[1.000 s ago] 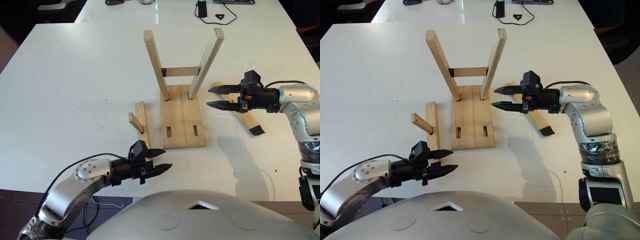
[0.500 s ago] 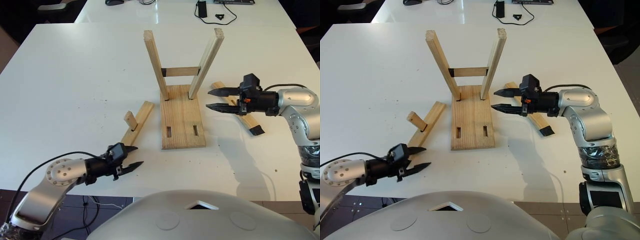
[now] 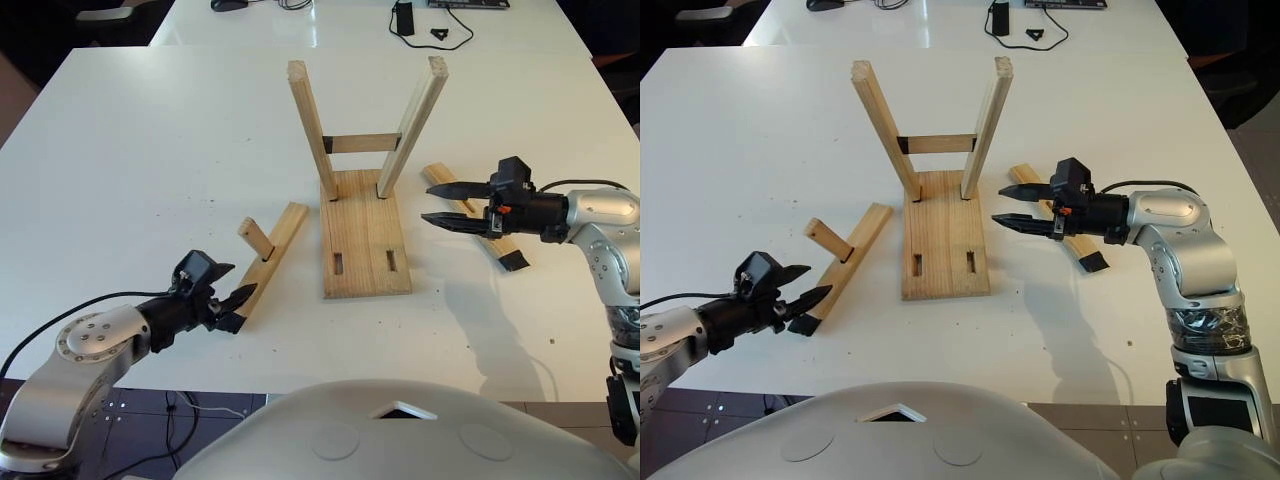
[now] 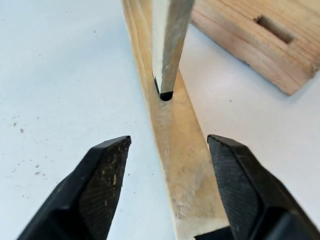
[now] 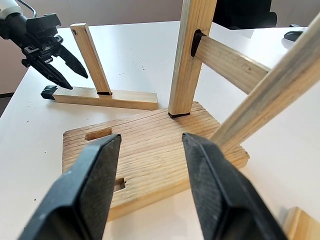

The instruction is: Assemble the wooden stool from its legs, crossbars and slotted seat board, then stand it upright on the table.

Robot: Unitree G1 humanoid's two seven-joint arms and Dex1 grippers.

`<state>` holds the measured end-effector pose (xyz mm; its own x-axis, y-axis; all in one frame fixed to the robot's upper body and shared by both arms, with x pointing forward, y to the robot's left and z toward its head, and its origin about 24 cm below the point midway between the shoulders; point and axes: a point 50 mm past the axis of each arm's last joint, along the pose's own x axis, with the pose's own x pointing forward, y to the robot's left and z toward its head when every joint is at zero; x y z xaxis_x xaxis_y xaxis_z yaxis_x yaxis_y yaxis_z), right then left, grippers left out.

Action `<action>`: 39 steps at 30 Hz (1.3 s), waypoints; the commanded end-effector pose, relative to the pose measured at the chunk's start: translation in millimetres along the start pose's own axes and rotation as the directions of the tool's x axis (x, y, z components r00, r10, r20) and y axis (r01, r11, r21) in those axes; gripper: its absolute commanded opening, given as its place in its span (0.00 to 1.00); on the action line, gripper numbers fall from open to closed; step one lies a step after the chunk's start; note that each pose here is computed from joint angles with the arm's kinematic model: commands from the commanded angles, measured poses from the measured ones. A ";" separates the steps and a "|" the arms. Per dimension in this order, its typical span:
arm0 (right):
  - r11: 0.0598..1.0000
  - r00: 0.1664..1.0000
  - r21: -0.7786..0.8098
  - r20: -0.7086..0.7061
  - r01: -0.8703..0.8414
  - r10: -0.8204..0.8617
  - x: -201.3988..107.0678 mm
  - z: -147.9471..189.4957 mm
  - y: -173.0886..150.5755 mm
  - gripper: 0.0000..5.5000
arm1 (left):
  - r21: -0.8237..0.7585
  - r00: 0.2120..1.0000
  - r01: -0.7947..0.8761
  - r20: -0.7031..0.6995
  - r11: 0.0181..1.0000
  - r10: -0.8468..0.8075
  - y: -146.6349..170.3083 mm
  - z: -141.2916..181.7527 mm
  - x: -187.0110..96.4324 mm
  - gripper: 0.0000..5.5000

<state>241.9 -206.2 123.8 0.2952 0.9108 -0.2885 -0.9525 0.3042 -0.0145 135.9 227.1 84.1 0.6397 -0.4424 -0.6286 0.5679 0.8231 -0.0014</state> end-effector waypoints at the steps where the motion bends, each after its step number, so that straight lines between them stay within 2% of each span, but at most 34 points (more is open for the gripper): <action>1: 1.000 1.000 -0.009 -0.010 0.009 -0.009 -1.5 1.3 -1.6 0.41 | -0.029 0.997 -0.078 -0.020 0.997 0.078 -6.0 0.9 13.2 0.64; 8: 1.000 1.000 -0.008 -0.018 0.006 -0.006 -1.7 0.0 -1.1 0.41 | -0.070 0.994 -0.102 -0.052 0.992 0.099 -9.5 -5.9 22.1 0.84; 12: 1.000 1.000 -0.009 -0.018 0.004 -0.005 -1.0 0.6 -2.1 0.41 | -0.097 0.995 -0.082 -0.062 0.992 0.076 -12.0 -13.0 28.3 0.86; 20: 1.000 1.000 -0.014 -0.021 0.008 -0.009 -1.0 0.6 -3.3 0.41 | -0.108 0.998 -0.051 -0.028 0.993 0.048 -10.1 -15.7 29.7 0.64; 28: 1.000 0.999 -0.013 -0.025 0.026 -0.026 -1.0 -1.9 -3.1 0.41 | -0.065 0.999 -0.043 0.023 0.997 0.044 2.4 -2.4 24.9 0.40; 30: 0.999 0.999 -0.009 -0.031 0.034 -0.034 -1.2 -4.3 -3.7 0.41 | -0.045 0.997 -0.046 0.064 0.998 0.049 11.2 7.9 19.9 0.36; 33: 0.999 0.999 -0.011 -0.028 0.034 -0.034 -2.0 -2.9 -3.3 0.41 | -0.029 0.992 -0.065 0.105 0.997 0.068 25.1 19.9 10.4 0.36; 36: 0.999 0.999 -0.022 -0.007 0.037 -0.037 -4.7 5.3 -6.1 0.41 | -0.063 0.963 -0.080 0.255 0.995 0.093 42.2 49.1 -5.4 0.36; 39: 1.000 0.997 -0.014 0.069 0.028 -0.027 -10.7 21.7 -8.4 0.41 | -0.036 0.870 -0.009 0.492 0.999 0.026 46.4 88.5 -32.2 0.36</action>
<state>245.7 -210.6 128.1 0.3237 0.9062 -0.2721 -0.9431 0.3323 -0.0153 186.0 249.7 141.0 0.8249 -0.4668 -0.3190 0.4830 0.8750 -0.0313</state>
